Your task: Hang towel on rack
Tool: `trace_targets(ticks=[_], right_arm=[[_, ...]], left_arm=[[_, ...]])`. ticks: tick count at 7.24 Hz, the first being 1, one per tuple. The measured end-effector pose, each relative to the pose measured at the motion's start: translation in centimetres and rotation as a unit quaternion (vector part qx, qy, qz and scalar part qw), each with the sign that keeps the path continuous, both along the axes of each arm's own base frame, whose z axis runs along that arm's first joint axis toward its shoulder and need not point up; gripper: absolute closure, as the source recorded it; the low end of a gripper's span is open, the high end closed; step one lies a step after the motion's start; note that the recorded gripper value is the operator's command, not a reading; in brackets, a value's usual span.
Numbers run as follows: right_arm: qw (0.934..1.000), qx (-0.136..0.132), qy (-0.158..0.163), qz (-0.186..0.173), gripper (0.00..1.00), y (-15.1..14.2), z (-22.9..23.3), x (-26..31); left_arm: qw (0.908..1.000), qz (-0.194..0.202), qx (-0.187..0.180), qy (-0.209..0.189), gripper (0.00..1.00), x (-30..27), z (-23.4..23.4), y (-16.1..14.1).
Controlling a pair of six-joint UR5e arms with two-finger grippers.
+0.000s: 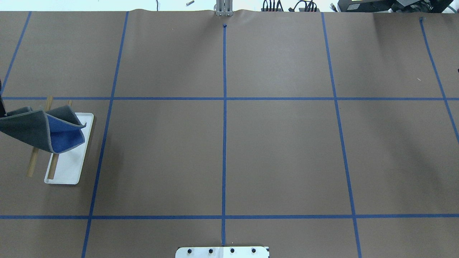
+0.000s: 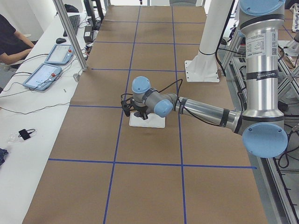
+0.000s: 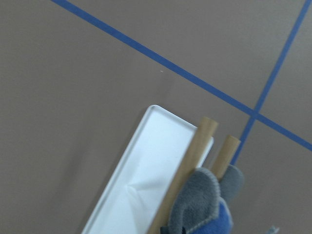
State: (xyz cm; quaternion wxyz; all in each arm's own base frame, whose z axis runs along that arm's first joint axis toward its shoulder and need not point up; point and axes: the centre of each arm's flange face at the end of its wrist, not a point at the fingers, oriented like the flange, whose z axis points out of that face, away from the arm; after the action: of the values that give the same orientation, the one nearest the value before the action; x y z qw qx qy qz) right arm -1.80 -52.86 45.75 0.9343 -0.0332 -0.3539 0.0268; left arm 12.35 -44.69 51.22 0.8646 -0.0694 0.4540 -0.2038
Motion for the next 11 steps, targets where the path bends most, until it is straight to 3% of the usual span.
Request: trace_targets(ticks=[1,5,8,11], right_arm=[[1.0000,-0.002,0.001,0.001,0.00,0.1,0.2,0.1],[1.0000,-0.008,0.003,-0.001,0.00,0.3,1.0,0.2],[0.9997,-0.019,-0.018,0.001,0.00,-0.2,1.4,0.2],[0.9983,-0.044,-0.036,0.015,0.00,0.6,3.5,1.7]], left_arm=[[1.0000,0.002,0.001,-0.004,0.02,-0.1,0.7,-0.3],[0.9998,-0.003,0.019,0.000,0.02,-0.1,-0.5,-1.8],[0.9985,-0.042,0.036,0.002,0.02,-4.1,-2.3,-4.1],[0.9876,0.004,0.152,-0.040,0.02,-10.2,-0.2,-4.9]])
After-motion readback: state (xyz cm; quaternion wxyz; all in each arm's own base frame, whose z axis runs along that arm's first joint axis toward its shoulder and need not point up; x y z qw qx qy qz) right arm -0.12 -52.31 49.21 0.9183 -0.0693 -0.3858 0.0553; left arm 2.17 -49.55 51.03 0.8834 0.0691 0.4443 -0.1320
